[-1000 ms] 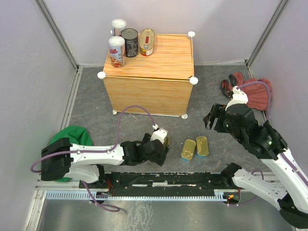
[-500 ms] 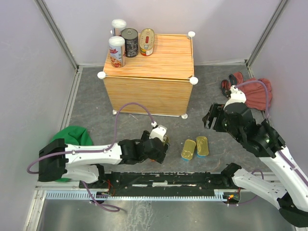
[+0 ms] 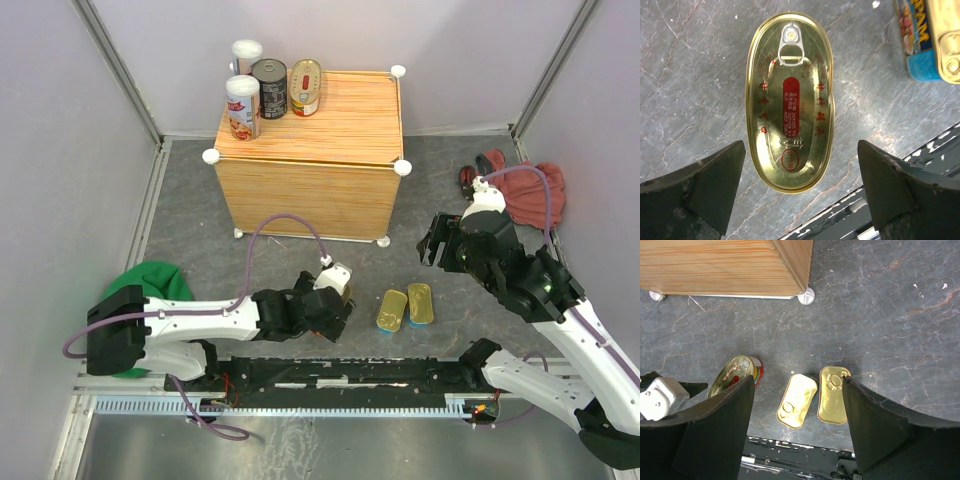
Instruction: Place and organize the canned foods onto the counter
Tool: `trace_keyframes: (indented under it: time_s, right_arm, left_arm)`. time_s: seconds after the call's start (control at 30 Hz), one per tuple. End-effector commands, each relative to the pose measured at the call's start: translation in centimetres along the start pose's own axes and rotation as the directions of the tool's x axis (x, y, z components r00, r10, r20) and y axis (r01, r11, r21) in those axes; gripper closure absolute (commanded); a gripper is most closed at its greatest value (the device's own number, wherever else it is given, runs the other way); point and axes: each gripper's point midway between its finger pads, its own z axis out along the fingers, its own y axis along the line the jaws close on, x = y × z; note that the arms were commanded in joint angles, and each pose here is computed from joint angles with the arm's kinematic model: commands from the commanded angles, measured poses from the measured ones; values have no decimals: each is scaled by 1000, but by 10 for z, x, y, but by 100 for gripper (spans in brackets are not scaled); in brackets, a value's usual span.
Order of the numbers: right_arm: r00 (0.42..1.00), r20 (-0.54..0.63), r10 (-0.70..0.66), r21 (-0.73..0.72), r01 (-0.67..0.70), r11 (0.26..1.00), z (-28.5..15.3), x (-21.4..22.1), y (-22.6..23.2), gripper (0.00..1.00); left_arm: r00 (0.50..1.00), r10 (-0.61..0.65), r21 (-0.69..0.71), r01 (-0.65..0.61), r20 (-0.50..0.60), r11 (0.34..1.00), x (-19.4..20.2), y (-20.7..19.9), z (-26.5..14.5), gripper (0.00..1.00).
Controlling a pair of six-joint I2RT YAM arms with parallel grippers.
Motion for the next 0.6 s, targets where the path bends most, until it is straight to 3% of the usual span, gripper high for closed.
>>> trace_keyframes:
  time_s: [0.0,0.57]
  right_arm:
    - [999,48,21,-13,-20,1000,0,-11,4,21]
    - [998,50,28,-7,-28,1000,-3,-10,0,21]
  left_arm:
    - [998,66,-13,-65,9,998,3,5,5,1]
    - [997,78,-14,-78,-6,997,20,11,25,1]
